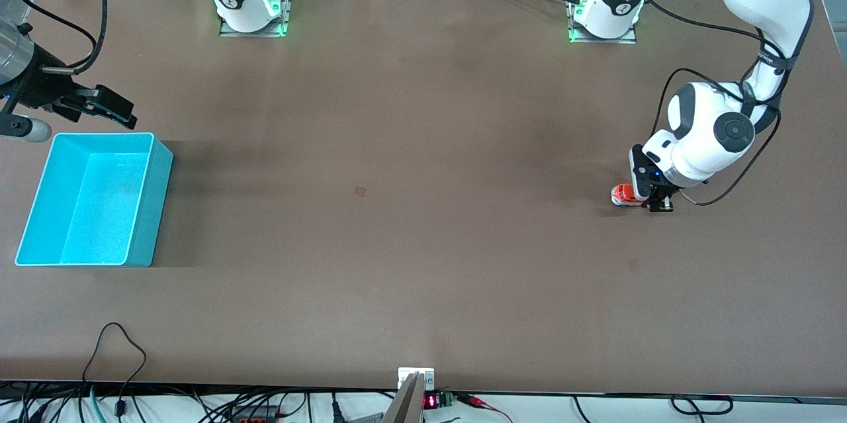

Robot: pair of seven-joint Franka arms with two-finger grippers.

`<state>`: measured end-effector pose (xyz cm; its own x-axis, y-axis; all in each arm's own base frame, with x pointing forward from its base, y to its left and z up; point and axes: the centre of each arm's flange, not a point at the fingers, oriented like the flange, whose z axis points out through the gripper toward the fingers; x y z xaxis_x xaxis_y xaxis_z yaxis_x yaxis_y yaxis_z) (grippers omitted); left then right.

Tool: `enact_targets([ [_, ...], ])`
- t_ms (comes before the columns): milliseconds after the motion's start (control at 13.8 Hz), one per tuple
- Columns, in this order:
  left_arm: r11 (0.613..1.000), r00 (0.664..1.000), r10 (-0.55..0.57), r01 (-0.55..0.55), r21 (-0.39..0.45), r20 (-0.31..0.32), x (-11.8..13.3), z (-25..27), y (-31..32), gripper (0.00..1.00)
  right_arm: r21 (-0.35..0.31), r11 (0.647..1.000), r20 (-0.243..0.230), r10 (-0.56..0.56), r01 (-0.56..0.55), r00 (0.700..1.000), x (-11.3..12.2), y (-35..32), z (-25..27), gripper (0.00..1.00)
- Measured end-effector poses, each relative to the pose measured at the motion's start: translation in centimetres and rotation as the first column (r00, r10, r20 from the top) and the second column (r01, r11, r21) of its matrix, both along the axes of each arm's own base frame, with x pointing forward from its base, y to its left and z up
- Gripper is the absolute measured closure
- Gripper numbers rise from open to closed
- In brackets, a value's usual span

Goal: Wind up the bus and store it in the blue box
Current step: 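Pull the bus backward along the table with the left gripper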

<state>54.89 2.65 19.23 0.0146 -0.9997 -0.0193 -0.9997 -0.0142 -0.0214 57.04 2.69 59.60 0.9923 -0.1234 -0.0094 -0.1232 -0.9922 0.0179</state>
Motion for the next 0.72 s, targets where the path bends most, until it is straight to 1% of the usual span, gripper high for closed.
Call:
enact_targets([
  [434, 1.0, 1.0, 0.008, -0.008, 0.0, -0.001, 0.0, 0.0, 0.3, 0.47, 0.0, 1.0, 0.0, 0.0, 0.0, 1.0, 0.0, 0.0, 0.0, 0.0],
  [723, 0.999, 0.999, 0.047, -0.047, 0.0, -0.001, -0.2, 0.0, 2.5, 0.47, 0.0, 1.0, 0.0, 0.001, -0.001, 1.0, 0.0, 0.0, 0.0, 0.0],
])
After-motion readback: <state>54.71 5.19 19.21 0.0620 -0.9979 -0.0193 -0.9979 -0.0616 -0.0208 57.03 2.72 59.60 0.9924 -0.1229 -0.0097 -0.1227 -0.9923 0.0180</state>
